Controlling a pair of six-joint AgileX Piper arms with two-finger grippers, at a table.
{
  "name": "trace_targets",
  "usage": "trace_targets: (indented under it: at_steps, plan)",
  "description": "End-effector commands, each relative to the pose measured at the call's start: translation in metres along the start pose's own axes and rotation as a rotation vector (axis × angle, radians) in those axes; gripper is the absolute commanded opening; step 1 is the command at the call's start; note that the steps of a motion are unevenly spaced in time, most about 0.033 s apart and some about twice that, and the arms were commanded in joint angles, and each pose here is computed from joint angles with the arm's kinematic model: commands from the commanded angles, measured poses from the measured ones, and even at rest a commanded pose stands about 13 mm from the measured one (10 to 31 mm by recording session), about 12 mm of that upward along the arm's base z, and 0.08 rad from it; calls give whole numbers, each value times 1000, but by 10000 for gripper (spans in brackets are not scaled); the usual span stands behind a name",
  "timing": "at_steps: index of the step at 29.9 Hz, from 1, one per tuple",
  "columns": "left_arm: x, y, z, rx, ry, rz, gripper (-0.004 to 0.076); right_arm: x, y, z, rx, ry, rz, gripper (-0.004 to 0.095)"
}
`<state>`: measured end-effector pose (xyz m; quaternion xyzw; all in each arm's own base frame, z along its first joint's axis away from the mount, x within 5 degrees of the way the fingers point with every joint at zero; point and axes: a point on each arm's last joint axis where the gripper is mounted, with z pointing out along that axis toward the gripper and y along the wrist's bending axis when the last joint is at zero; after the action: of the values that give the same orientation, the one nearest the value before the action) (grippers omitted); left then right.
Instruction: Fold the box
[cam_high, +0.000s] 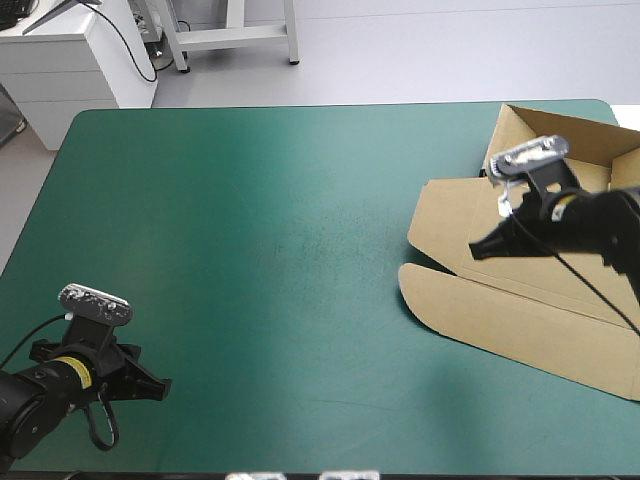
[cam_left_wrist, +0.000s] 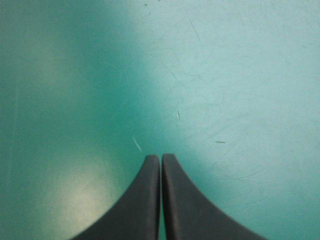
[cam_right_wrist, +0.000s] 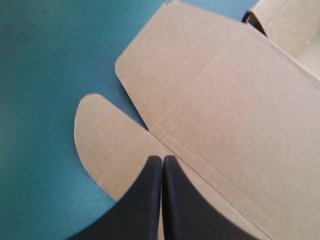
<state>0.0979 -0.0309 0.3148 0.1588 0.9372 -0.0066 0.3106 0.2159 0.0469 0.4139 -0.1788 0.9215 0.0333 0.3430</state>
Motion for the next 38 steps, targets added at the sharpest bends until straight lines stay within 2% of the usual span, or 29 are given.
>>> trace_targets:
  at_steps: [1, 7, 12, 19, 24, 30, 38]
  plan:
    - [-2, -1, 3, 7, -42, -16, -8, 30, 6, -22, 27, -103, -1, -14]
    - [14, -7, 21, 50, 23, -32, -8, 99, 20, -44, 27, -151, 0, -15]
    - [24, -8, 21, 68, -57, -39, -8, 145, 31, -60, 17, -243, 5, -16]
    - [33, -6, 10, 75, -157, -44, -8, 195, 40, -64, 46, -395, -12, -15]
    - [42, -6, 11, 77, -138, -47, -8, 214, 45, -55, 21, -428, 1, -16]
    - [47, -8, 15, 96, -114, -54, -8, 222, 48, -39, -21, -381, 14, -16]
    - [47, -8, 15, 96, -116, -54, -8, 230, 49, -31, -34, -307, 11, -16]
